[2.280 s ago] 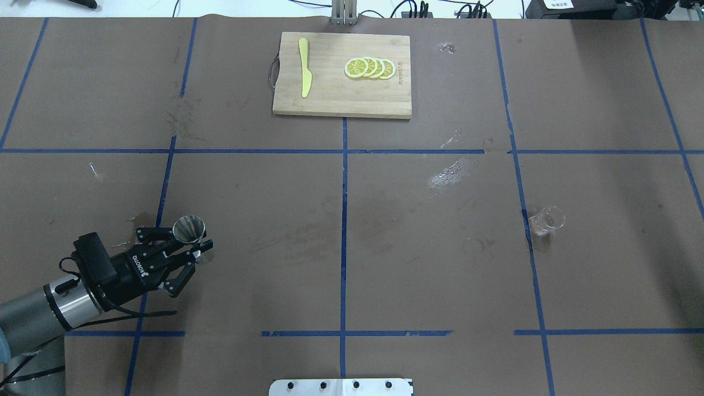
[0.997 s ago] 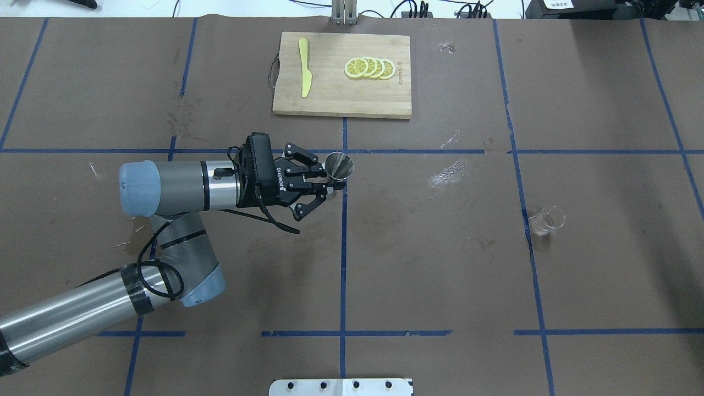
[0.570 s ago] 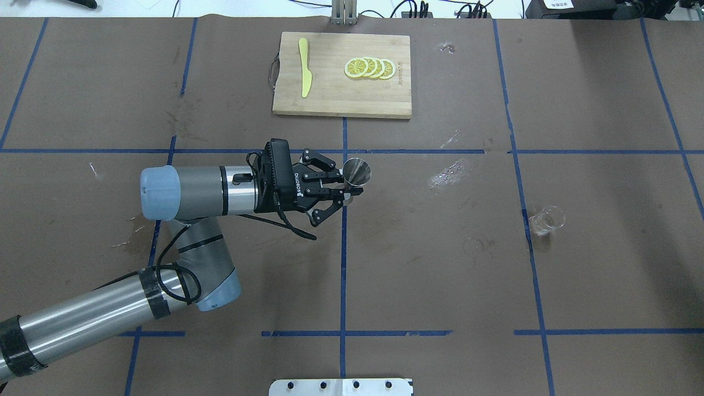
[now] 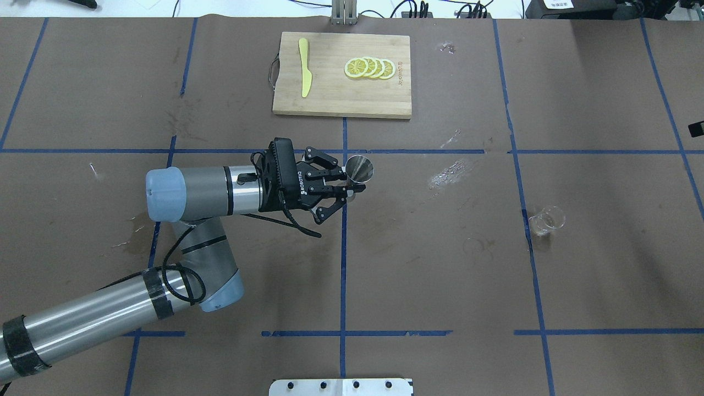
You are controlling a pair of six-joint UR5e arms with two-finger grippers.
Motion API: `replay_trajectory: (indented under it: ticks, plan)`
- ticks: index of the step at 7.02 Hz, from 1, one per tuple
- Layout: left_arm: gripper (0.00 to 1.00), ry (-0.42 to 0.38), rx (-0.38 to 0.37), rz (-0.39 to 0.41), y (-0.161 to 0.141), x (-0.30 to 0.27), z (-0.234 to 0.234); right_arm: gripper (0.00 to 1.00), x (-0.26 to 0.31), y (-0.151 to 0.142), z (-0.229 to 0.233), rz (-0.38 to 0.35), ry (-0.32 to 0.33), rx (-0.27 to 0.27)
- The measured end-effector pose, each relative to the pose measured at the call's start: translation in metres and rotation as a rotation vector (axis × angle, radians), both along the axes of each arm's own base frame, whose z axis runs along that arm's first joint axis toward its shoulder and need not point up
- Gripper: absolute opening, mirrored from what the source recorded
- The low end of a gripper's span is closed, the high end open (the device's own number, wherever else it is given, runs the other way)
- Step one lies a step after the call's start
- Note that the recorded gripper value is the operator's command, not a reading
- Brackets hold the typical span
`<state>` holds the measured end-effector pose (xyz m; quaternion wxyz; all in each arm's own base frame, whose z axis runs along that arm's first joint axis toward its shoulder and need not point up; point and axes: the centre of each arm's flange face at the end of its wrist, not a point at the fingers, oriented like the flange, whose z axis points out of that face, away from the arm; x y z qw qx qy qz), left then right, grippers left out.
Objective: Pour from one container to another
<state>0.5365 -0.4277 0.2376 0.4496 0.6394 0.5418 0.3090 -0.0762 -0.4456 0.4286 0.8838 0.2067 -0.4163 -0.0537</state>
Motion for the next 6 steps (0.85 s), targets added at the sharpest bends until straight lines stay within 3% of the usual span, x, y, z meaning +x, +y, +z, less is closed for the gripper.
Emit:
replay_trajectory:
  ticks: [4, 6]
  plan:
    - [0.00, -0.003, -0.011, -0.018, -0.002, 0.000, 0.000, 0.99, -0.110, 0.058, 0.018, 0.261, -0.027, 0.046]
    - [0.00, -0.004, -0.013, -0.019, -0.002, 0.000, 0.001, 0.99, -0.175, 0.087, 0.017, 0.394, -0.010, 0.105]
